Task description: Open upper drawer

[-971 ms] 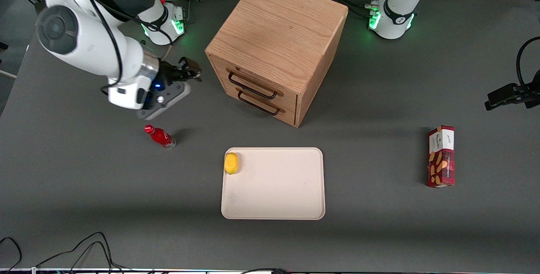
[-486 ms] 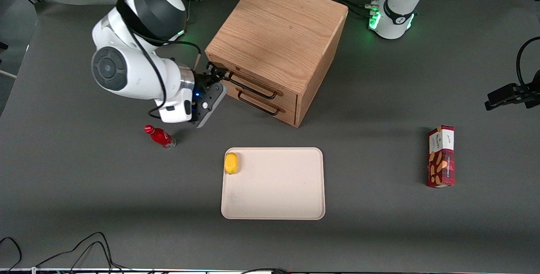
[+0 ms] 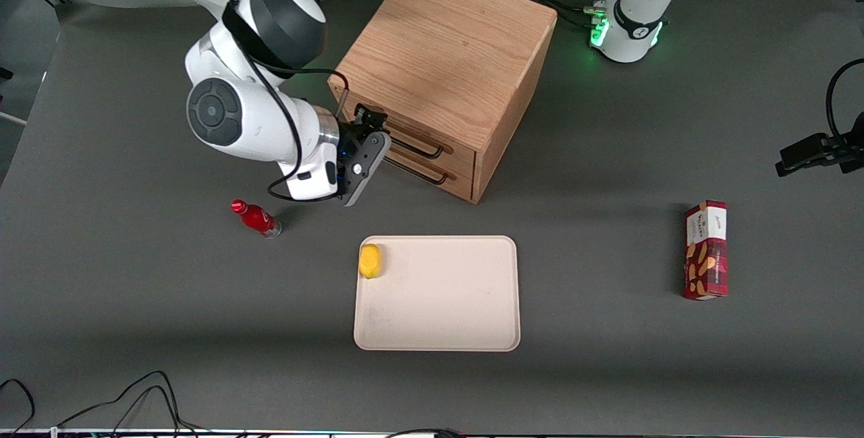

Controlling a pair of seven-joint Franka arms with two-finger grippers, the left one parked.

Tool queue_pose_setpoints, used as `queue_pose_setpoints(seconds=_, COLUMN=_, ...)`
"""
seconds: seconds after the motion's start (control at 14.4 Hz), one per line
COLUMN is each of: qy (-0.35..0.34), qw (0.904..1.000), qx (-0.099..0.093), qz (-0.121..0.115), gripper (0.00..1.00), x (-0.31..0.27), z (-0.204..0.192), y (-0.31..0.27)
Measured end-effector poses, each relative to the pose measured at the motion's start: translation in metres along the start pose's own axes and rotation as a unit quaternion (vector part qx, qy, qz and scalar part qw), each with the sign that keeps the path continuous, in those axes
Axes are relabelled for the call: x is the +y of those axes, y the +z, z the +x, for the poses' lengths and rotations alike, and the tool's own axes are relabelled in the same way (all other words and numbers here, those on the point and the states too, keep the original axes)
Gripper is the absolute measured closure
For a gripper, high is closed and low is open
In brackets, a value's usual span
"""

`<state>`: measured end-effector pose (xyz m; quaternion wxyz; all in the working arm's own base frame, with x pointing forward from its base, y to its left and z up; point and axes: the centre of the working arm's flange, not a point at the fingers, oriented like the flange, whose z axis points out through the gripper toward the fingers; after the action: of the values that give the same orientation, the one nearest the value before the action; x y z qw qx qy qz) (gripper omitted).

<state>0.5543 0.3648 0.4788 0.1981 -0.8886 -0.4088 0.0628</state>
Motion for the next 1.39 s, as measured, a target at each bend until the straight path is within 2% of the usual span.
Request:
queue_pose_setpoints(seconds=0.28, qy=-0.009, qw=0.9999, qx=0.009, qz=-0.011, gripper=0.00, x=-0.005, z=0.013, y=0.019)
queue_pose_setpoints(seconds=0.69, qy=-0.016, qw=0.9995, qx=0.008, qz=-0.027, gripper=0.00, x=-0.003, z=0.020, y=0.033)
queue_pose_setpoints(seconds=1.39, qy=-0.015, qw=0.9994, qx=-0.021, qz=-0.024, gripper=0.00, x=-0.003, z=0.011, y=0.059)
